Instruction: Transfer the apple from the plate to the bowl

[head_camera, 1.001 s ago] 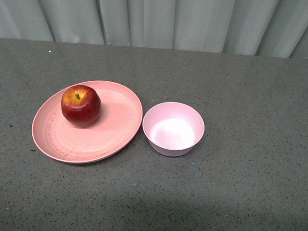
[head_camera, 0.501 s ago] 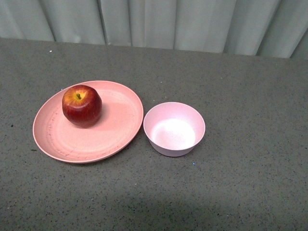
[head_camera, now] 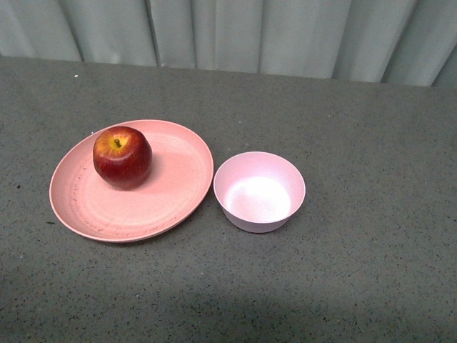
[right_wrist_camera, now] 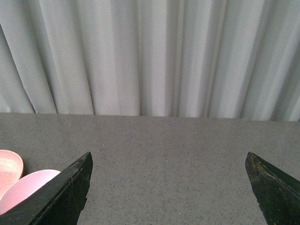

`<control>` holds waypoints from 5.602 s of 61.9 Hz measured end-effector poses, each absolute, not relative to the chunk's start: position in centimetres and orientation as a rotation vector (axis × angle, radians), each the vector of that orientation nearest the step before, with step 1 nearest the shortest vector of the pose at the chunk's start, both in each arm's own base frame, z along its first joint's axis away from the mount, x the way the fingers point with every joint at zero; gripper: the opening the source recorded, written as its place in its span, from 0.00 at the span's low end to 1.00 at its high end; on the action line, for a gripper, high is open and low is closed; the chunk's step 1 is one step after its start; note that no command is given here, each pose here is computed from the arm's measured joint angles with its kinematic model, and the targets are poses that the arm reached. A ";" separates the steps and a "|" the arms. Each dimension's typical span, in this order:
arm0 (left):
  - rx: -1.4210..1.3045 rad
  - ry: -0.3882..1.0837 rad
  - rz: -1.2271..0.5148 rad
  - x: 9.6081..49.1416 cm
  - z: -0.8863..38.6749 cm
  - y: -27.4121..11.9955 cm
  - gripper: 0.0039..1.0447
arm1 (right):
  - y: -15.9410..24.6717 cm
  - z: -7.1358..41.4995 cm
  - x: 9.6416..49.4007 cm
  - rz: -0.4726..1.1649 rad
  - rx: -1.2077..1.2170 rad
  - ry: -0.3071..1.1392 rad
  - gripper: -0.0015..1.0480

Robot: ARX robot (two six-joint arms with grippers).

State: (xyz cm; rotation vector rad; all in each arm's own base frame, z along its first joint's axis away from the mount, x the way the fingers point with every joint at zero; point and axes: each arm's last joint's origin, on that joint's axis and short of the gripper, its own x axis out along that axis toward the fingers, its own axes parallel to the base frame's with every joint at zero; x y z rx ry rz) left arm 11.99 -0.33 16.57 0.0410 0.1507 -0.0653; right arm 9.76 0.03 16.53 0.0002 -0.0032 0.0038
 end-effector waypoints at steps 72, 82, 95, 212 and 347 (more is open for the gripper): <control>0.065 0.687 -0.114 35.5 9.8 -6.9 0.94 | 0.0 16.5 9.8 0.004 0.000 -0.004 0.91; 0.030 0.743 -0.121 35.5 9.7 -6.9 0.94 | 0.0 16.5 9.8 0.004 0.000 -0.003 0.91; 0.032 0.781 -0.123 35.4 9.1 -7.0 0.94 | 0.0 16.5 9.8 0.004 0.000 -0.003 0.91; 0.091 0.823 -0.472 32.4 8.8 -21.1 0.64 | 0.0 16.5 9.8 0.004 0.000 -0.004 0.91; -0.007 -0.012 0.000 13.2 17.0 0.0 0.03 | 0.0 16.5 9.8 0.004 0.000 -0.002 0.91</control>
